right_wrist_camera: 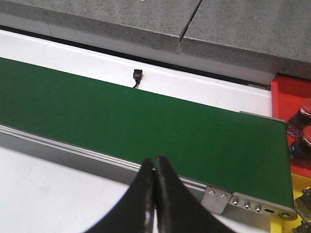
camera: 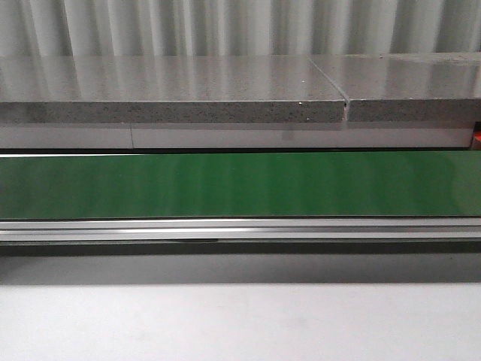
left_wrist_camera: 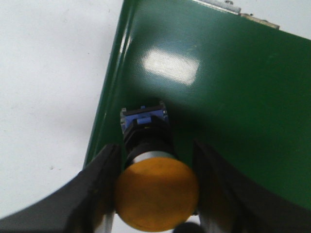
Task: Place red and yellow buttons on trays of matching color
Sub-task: 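Lower the left gripper onto a yellow button in the cluster and grasp, then set the yellow button on the belt and open the left gripper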
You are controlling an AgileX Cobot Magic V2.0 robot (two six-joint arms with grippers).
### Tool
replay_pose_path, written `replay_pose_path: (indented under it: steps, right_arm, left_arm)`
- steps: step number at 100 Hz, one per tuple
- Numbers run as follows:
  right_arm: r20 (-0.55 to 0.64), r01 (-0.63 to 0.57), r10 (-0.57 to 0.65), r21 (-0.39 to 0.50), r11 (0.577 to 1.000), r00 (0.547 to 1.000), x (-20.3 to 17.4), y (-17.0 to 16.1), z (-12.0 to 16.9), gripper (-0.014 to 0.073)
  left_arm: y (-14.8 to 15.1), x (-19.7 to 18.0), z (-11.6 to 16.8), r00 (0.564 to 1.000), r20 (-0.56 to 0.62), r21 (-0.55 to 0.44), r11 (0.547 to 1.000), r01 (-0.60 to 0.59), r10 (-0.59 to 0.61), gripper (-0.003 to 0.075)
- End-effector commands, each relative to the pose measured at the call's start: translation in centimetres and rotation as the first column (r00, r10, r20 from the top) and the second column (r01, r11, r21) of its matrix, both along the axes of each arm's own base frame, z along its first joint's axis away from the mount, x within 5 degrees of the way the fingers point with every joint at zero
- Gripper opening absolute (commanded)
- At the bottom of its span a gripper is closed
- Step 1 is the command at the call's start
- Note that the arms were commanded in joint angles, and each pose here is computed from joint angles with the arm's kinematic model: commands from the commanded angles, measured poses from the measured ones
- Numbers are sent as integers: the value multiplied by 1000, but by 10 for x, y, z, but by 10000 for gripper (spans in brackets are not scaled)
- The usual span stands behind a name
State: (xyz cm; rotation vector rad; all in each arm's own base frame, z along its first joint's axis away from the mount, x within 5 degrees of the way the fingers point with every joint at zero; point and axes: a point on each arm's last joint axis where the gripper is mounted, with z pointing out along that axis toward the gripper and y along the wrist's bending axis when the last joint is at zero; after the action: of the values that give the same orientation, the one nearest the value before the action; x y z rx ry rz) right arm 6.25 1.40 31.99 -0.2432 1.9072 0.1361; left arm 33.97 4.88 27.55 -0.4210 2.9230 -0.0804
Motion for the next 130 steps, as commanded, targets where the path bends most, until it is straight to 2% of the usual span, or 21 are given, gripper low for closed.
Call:
replay_pose_path:
  steps: [1, 11, 31, 38, 54, 69, 88, 106, 130]
  right_arm:
    - [88, -3, 3, 1, 1000, 996, 2, 0, 14, -66]
    - [88, -3, 3, 1, 1000, 996, 2, 0, 14, -66]
    - [88, -3, 3, 1, 1000, 996, 2, 0, 14, -66]
    - [88, -3, 3, 1, 1000, 996, 2, 0, 14, -66]
    - [88, -3, 3, 1, 1000, 996, 2, 0, 14, -66]
    - [88, -3, 3, 1, 1000, 996, 2, 0, 14, -66]
    - [88, -3, 3, 1, 1000, 996, 2, 0, 14, -66]
    - [88, -3, 3, 1, 1000, 996, 2, 0, 14, -66]
    - [88, -3, 3, 1, 1000, 996, 2, 0, 14, -66]
  left_arm:
    - [-4, -1, 16, 998, 58, -4, 1000, 5, -5, 142]
    - [-4, 0, 14, 999, 53, -5, 1000, 5, -5, 215]
    - [-5, 1, 15, 998, 63, -22, 1000, 7, -5, 552]
    - [-6, 1, 15, 998, 65, -34, 999, 5, -2, 617]
    - [-10, 6, 18, 993, 113, -80, 997, -6, 15, 618]
    - [-14, 15, 35, 977, 208, -143, 990, -11, 41, 619]
    - [-4, 22, 54, 947, 307, -139, 989, -48, 90, 618]
    - [23, 19, 48, 949, 270, -142, 982, -126, 161, 619]
    - [61, 16, 34, 945, 227, -99, 971, -216, 233, 619]
